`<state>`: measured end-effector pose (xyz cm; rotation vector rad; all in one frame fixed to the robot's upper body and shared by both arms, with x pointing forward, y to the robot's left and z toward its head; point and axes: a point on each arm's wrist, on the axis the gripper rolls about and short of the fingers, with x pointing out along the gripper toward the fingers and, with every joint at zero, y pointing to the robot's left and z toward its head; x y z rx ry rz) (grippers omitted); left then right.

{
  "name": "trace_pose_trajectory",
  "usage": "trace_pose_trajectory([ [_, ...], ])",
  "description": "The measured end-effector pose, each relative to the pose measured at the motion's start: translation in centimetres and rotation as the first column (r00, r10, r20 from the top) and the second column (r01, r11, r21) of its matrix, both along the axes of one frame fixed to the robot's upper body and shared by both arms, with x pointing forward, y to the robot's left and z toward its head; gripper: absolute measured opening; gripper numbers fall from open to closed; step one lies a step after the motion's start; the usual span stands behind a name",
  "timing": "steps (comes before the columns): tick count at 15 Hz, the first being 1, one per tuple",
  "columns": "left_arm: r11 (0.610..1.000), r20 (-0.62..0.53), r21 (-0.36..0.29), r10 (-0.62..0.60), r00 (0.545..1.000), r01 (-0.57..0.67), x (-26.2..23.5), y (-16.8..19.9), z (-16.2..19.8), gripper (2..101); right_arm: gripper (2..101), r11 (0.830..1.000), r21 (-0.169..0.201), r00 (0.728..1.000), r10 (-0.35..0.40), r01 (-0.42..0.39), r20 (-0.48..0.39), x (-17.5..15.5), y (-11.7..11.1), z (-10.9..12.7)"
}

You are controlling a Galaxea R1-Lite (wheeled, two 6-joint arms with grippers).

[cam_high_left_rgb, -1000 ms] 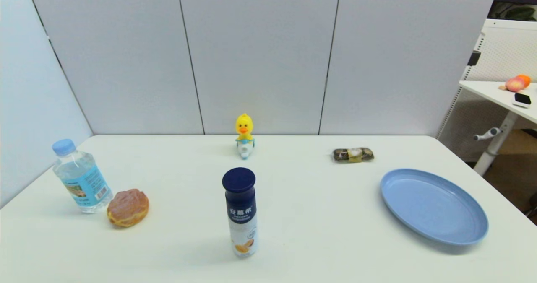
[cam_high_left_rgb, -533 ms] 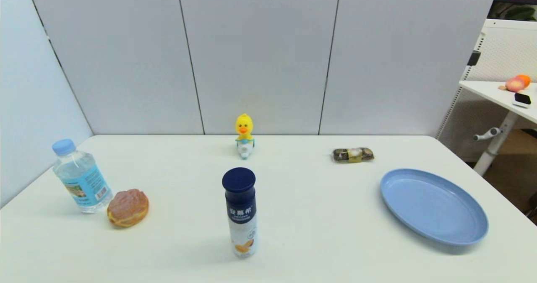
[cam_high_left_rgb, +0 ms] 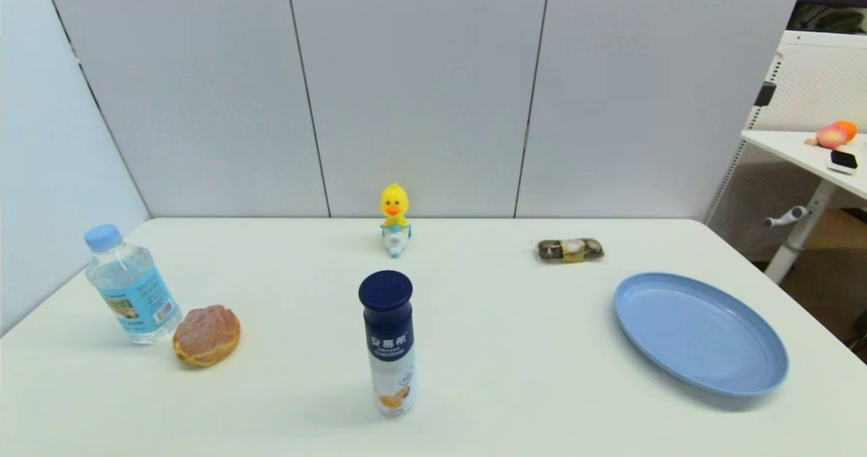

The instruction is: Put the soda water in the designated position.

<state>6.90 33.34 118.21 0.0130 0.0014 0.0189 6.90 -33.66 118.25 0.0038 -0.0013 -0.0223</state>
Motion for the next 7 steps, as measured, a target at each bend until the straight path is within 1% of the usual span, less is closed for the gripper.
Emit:
trace_pose_trajectory([
  [5,1.000,0.000,0.000,0.000,1.000,0.000,0.00,0.00,0.00,97.8,98.0,1.000,-0.015,1.000,0.008,-0.008,0.000,0.00,0.02,0.00],
  [7,1.000,0.000,0.000,0.000,1.000,0.000,0.00,0.00,0.00,97.8,98.0,1.000,-0.002,1.000,0.003,-0.003,0.000,0.00,0.00,0.00],
])
